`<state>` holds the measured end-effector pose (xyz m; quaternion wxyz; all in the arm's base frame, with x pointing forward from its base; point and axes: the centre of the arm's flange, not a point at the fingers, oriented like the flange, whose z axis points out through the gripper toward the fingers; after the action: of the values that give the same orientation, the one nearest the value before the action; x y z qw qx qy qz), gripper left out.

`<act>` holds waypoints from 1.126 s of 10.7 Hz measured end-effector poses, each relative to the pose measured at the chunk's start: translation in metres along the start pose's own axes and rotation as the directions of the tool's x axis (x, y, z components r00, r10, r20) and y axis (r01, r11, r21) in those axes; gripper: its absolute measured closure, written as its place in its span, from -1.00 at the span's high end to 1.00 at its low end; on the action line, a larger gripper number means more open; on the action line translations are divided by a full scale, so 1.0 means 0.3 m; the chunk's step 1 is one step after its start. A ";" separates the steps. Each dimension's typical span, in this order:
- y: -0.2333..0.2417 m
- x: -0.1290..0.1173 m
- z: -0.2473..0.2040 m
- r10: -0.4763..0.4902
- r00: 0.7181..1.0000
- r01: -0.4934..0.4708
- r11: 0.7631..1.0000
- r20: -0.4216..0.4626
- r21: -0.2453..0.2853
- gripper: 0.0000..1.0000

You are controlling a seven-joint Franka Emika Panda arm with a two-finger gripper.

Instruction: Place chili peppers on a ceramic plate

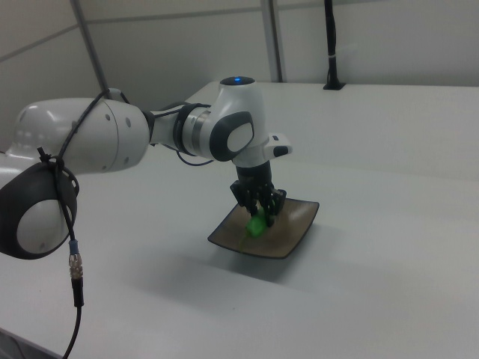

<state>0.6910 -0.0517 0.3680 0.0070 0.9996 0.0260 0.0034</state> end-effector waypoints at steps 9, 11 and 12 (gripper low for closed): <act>-0.043 -0.013 -0.284 0.047 0.994 -0.049 0.999 -0.102 -0.012 1.00; -0.116 -0.112 -0.529 0.098 0.991 -0.099 0.995 -0.088 -0.014 1.00; -0.171 -0.176 -0.636 0.108 0.992 -0.109 0.994 -0.068 -0.017 1.00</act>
<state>0.6343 -0.0005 0.5579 0.0163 0.9988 -0.0283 0.0375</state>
